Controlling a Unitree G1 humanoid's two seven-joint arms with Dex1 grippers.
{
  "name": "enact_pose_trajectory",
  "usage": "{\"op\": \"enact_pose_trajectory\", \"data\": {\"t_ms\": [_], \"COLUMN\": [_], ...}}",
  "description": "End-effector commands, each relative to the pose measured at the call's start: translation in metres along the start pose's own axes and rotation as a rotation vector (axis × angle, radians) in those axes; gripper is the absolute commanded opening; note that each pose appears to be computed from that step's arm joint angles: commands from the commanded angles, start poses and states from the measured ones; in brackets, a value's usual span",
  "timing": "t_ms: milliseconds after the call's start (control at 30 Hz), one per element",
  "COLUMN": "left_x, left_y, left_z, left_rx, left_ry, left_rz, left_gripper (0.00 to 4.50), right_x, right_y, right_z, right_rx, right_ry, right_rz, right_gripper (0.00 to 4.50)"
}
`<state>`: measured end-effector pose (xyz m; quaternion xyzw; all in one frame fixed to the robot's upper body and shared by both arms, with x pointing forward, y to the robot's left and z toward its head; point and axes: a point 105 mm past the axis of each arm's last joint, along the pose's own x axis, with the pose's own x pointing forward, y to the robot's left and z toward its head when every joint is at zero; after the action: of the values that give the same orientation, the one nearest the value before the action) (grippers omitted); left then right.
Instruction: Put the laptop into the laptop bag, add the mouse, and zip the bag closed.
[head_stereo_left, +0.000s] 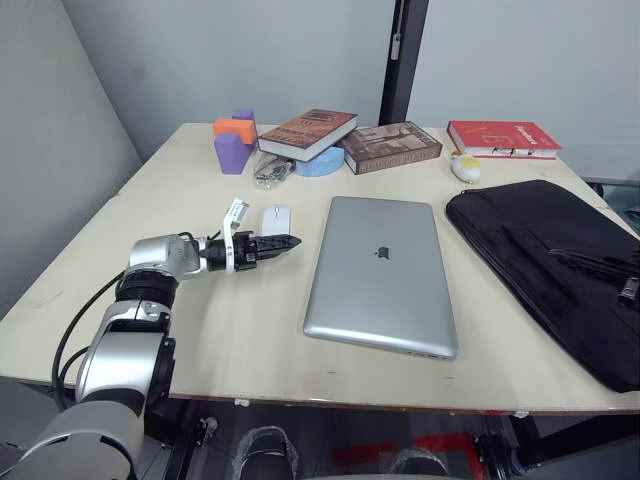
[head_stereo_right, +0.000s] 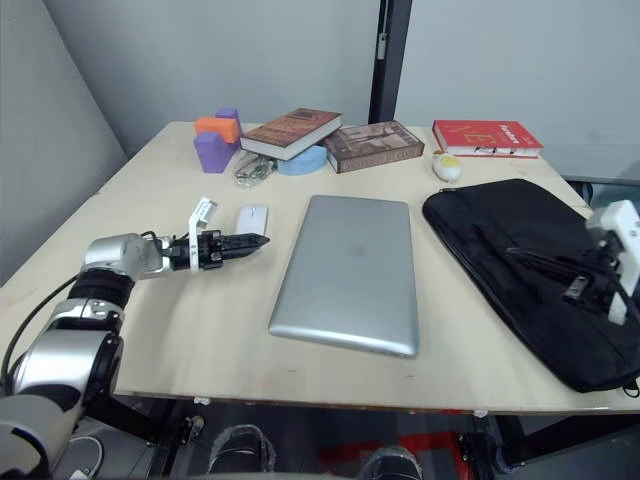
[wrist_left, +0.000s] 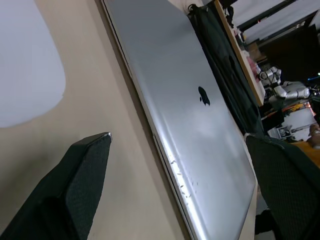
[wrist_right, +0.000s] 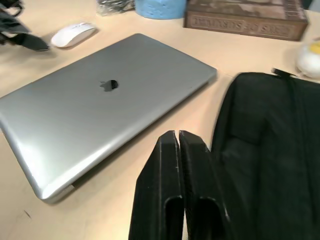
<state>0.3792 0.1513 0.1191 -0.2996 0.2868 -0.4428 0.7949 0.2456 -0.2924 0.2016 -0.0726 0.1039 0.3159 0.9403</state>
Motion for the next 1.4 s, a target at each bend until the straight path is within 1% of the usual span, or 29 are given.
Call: {"op": "enact_pose_trajectory", "data": {"t_ms": [33,133,200,267,333,433,567,700,800,933,967,1033,1067,1200,1333,1400], "left_x": [0.011,0.020,0.025,0.033,0.037,0.052,0.062,0.071,0.075,0.078,0.078,0.077,0.077,0.077,0.076,0.077], "left_y": [0.000,0.001,0.004,0.007,0.009,0.005,0.002,0.001,-0.002,-0.006,-0.005,-0.006,-0.007,-0.017,-0.032,-0.037], "left_z": [0.009,0.009,0.006,0.002,0.000,-0.006,-0.012,-0.019,-0.024,-0.041,-0.051,-0.064,-0.066,-0.059,-0.052,-0.051], "left_rx": [-0.019,-0.026,-0.032,-0.037,-0.037,-0.045,-0.049,-0.055,-0.064,-0.083,-0.081,-0.097,-0.113,-0.196,-0.217,-0.200], "left_ry": [-0.036,-0.027,-0.013,0.005,0.017,0.038,0.057,0.074,0.100,0.173,0.217,0.267,0.270,0.215,0.193,0.198], "left_rz": [0.011,0.019,0.044,0.070,0.091,0.084,0.071,0.069,0.046,0.007,-0.007,-0.030,-0.042,-0.099,-0.185,-0.195], "left_gripper": [4.50,4.50,4.50,4.50,4.50,4.50,4.50,4.50,4.50,4.50,4.50,4.50,4.50,4.50,4.50,4.50], "right_x": [0.020,0.036,0.051,0.072,0.085,0.115,0.138,0.161,0.169,0.173,0.174,0.176,0.177,0.177,0.176,0.175], "right_y": [0.004,0.005,0.000,-0.004,-0.005,-0.011,-0.016,-0.007,-0.002,0.001,0.004,0.009,0.011,0.026,0.032,0.031], "right_z": [0.001,-0.005,-0.013,-0.031,-0.041,-0.062,-0.074,-0.078,-0.075,-0.072,-0.070,-0.066,-0.064,-0.062,-0.061,-0.061], "right_rx": [-0.031,-0.037,-0.038,-0.050,-0.061,-0.118,-0.148,-0.143,-0.143,-0.145,-0.141,-0.141,-0.133,-0.103,-0.094,-0.093], "right_ry": [-0.010,0.014,0.044,0.121,0.152,0.212,0.263,0.270,0.256,0.245,0.234,0.210,0.199,0.186,0.178,0.179], "right_rz": [0.004,0.001,-0.040,-0.067,-0.082,-0.134,-0.170,-0.132,-0.106,-0.084,-0.066,-0.036,-0.025,0.036,0.058,0.057], "right_gripper": [0.02,0.02,0.02,0.02,0.02,0.02,0.02,0.02,0.02,0.02,0.02,0.02,0.02,0.02,0.02,0.02]}}
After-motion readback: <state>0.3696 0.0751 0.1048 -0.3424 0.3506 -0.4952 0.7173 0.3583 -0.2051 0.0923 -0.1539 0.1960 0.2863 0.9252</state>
